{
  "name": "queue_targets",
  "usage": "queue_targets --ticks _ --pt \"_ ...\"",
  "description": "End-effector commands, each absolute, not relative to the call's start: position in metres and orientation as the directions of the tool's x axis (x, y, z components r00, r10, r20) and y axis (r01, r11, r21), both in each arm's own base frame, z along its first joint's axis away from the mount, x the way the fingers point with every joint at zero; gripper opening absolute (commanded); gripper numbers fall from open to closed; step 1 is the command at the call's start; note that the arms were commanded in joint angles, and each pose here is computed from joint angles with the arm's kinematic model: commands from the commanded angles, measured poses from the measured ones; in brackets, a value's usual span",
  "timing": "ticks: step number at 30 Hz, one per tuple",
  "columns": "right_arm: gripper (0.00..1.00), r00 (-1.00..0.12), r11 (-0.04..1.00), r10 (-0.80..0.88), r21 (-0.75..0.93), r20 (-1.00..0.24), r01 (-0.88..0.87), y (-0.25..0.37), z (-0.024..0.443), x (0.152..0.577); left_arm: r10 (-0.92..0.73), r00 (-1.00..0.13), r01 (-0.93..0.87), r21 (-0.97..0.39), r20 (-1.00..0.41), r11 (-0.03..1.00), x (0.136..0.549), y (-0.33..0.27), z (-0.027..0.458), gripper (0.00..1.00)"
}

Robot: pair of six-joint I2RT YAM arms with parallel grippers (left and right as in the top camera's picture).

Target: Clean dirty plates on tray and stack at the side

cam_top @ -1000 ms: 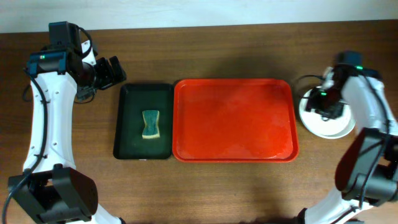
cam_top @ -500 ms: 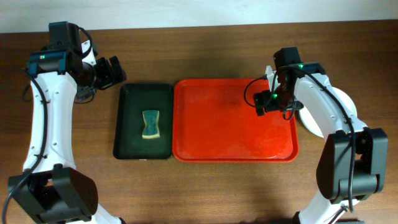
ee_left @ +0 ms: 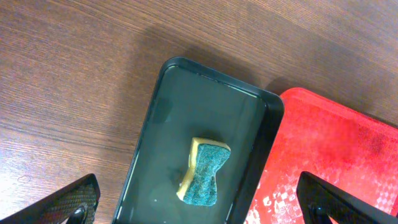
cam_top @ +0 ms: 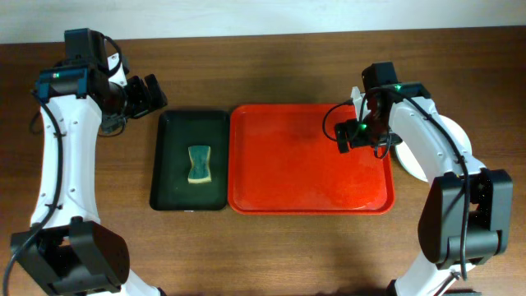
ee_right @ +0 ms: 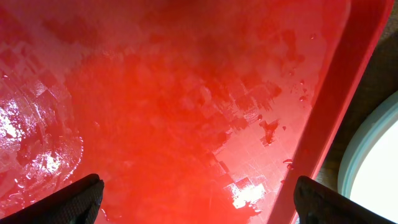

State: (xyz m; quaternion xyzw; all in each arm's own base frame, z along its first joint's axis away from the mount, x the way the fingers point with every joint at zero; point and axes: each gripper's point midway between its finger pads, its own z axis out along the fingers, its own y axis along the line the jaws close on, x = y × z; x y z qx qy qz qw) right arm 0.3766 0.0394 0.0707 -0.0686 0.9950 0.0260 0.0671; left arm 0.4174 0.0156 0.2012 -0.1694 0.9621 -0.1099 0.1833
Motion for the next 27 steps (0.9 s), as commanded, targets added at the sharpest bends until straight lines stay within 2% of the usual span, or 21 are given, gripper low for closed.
queue_targets --ticks 1,10,14,20,27 --pt "0.99 -0.979 0.989 -0.136 0.040 -0.152 -0.143 0.040 0.076 0.376 -0.371 -0.869 -0.284 -0.284 -0.328 0.916 0.419 0.015 0.208 0.99" --pt "0.99 -0.977 0.987 -0.149 0.040 -0.151 -0.157 0.045 0.074 0.376 -0.372 -0.869 -0.284 -0.285 -0.327 0.915 0.419 0.015 0.208 0.99" --pt "0.99 -0.962 0.978 -0.195 0.037 -0.190 -0.206 0.064 0.088 0.374 -0.371 -0.869 -0.284 -0.284 -0.328 0.916 0.419 0.015 0.208 0.99" --pt "0.99 -0.888 0.943 -0.303 0.027 -0.346 -0.332 0.110 0.147 0.363 -0.371 -0.869 -0.284 -0.285 -0.327 0.916 0.419 0.015 0.208 0.99" --pt "0.99 -0.726 0.920 -0.306 0.006 -0.616 -0.393 0.123 0.255 0.329 -0.371 -0.869 -0.284 -0.285 -0.327 0.916 0.419 0.015 0.208 0.99"
